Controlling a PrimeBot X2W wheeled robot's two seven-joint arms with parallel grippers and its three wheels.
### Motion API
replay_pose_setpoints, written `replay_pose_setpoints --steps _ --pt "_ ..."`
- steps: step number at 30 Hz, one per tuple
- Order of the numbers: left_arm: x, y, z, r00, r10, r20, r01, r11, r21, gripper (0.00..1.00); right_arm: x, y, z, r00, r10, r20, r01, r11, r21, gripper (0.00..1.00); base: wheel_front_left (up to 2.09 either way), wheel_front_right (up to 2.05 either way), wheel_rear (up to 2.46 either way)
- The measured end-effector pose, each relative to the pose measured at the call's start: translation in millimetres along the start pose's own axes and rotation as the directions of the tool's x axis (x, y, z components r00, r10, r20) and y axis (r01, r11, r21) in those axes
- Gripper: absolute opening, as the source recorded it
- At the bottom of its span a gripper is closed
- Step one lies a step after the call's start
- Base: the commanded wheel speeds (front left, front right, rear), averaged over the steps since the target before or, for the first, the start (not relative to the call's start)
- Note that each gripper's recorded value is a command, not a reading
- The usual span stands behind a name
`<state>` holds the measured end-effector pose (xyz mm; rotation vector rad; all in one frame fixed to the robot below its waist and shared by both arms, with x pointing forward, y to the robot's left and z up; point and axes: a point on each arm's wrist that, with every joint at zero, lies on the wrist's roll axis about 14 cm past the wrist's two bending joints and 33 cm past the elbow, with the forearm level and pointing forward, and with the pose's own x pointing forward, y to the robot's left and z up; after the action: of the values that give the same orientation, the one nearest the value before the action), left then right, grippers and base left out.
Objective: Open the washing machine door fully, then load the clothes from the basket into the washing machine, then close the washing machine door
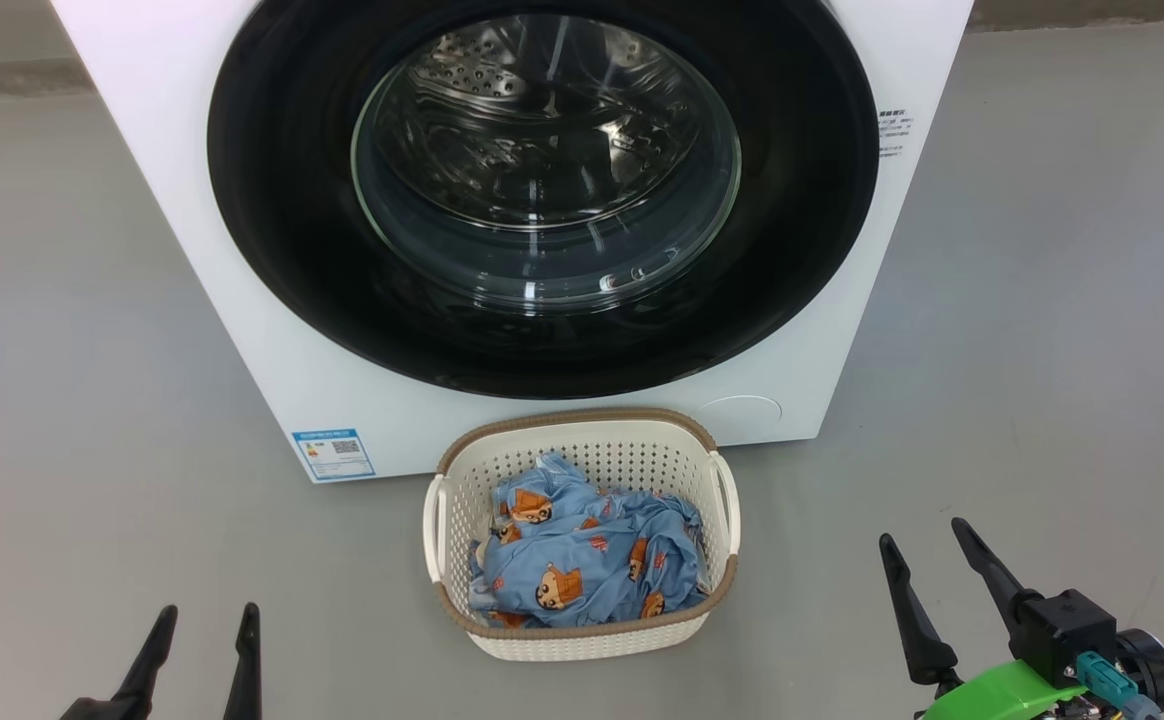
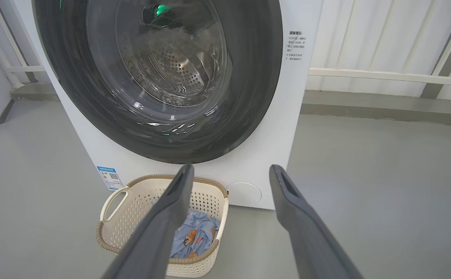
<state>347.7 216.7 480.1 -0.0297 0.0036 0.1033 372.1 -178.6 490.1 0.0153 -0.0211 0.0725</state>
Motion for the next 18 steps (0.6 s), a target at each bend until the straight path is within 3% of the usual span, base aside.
replay_pose_setpoints --steps 8,18 --pt "-0.6 0.6 -2.0 1.0 0.001 -0.006 -0.001 1.0 0.002 1.0 0.6 -0.3 1.4 1.0 -0.002 0.005 0.002 1.0 0.002 1.0 0.47 0.47 -0.94" --pt "-0.6 2.0 -4.6 1.0 0.003 -0.015 -0.003 1.0 0.006 1.0 2.9 -0.7 3.1 1.0 -0.005 0.01 0.005 1.0 0.004 1.0 1.1 1.1 -2.21"
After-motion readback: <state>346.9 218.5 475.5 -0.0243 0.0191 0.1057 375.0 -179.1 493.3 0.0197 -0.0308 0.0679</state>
